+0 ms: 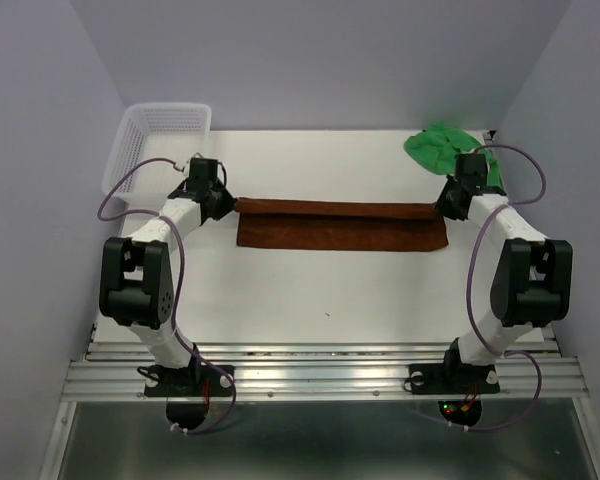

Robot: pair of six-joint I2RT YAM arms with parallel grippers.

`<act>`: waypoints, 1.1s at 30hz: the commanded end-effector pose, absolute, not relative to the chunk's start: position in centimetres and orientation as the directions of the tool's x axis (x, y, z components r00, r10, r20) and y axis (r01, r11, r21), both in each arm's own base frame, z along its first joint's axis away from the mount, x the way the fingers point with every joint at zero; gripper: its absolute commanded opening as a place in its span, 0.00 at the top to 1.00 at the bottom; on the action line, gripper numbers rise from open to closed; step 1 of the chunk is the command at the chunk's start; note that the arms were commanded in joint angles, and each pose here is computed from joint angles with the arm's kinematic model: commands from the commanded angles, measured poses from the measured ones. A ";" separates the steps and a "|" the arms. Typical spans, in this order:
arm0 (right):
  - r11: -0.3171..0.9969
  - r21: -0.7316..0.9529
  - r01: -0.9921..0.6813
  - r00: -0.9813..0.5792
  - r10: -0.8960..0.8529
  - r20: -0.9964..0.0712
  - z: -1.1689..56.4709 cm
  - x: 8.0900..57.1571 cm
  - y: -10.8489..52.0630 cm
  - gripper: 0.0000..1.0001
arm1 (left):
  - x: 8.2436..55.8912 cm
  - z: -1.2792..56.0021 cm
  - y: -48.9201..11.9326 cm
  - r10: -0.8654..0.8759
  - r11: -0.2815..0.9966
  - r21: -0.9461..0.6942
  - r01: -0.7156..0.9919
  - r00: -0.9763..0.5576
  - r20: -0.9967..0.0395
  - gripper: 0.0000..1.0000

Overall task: Roll the towels
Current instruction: Fold the towel

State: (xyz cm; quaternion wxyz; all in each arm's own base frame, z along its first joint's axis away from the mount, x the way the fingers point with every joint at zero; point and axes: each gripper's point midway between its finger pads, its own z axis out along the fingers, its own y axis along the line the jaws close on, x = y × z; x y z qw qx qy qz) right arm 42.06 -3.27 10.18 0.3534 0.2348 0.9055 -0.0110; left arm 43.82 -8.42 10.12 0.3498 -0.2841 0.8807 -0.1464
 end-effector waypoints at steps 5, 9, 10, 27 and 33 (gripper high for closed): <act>0.864 0.098 0.494 -0.599 0.420 -0.682 11.5 40.1 -5.4 0.99 | 41.3 10.2 -6.5 -0.598 0.802 -0.423 -0.422 -0.573 -0.561 1.00; 0.867 0.091 0.490 -0.607 0.415 -0.678 11.5 39.4 -5.4 0.99 | 40.3 9.9 -6.6 -0.599 0.801 -0.423 -0.424 -0.577 -0.555 1.00; 0.868 0.087 0.489 -0.612 0.412 -0.675 11.4 39.3 -5.4 0.99 | 40.0 9.5 -6.5 -0.599 0.801 -0.419 -0.428 -0.581 -0.552 1.00; 0.873 0.034 0.487 -0.688 0.407 -0.601 7.9 36.9 -5.2 0.97 | 37.8 6.2 -6.3 -0.594 0.804 -0.379 -0.457 -0.621 -0.512 1.00; 0.872 0.017 0.489 -0.708 0.408 -0.577 6.7 36.5 -5.2 0.95 | 37.4 4.5 -6.3 -0.590 0.808 -0.351 -0.474 -0.647 -0.483 1.00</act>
